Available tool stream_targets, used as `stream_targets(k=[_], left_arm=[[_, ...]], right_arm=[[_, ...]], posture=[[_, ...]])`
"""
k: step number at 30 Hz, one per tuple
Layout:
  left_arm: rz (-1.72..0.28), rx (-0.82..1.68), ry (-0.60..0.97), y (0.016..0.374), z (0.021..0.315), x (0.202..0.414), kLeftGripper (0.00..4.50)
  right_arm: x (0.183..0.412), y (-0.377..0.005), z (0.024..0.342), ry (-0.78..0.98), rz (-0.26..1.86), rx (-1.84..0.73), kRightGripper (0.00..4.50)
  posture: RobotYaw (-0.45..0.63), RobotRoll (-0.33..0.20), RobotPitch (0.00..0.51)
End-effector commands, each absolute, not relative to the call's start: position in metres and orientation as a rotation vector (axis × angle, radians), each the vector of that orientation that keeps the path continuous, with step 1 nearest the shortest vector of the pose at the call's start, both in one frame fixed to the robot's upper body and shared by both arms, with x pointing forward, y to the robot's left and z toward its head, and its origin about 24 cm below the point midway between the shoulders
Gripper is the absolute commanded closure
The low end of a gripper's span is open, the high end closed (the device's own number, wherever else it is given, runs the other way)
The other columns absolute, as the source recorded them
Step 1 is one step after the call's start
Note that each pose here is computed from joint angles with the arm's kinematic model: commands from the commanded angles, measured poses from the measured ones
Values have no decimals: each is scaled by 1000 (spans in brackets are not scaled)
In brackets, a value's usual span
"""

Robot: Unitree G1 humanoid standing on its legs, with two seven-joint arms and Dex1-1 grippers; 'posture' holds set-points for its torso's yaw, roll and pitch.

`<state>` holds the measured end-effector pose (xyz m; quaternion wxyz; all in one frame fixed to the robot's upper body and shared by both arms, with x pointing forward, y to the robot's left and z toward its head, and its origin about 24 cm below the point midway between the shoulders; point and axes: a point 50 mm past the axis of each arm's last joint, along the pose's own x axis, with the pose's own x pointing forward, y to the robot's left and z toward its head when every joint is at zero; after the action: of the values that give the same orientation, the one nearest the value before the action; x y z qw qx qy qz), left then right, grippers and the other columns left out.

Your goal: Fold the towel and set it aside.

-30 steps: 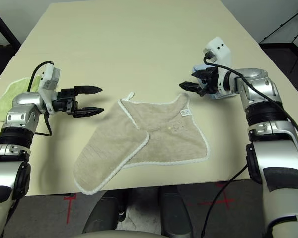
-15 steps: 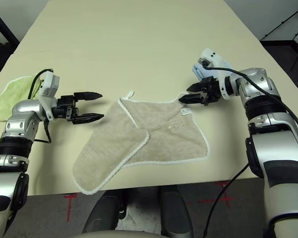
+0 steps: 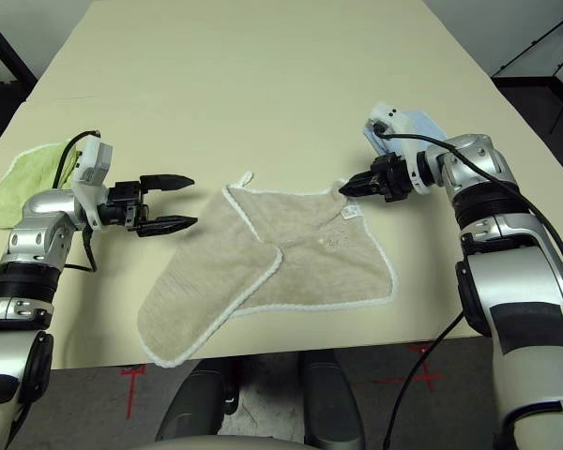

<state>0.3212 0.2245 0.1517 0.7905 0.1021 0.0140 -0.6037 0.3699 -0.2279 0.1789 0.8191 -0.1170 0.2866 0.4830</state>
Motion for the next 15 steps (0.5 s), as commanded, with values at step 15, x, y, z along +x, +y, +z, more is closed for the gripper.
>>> stream_targets(k=[15], left_arm=[[-1194, 165, 47, 217, 155, 328, 0]], right_arm=[[383, -187, 238, -290, 873, -518, 4477]], posture=[[-8, 0, 167]])
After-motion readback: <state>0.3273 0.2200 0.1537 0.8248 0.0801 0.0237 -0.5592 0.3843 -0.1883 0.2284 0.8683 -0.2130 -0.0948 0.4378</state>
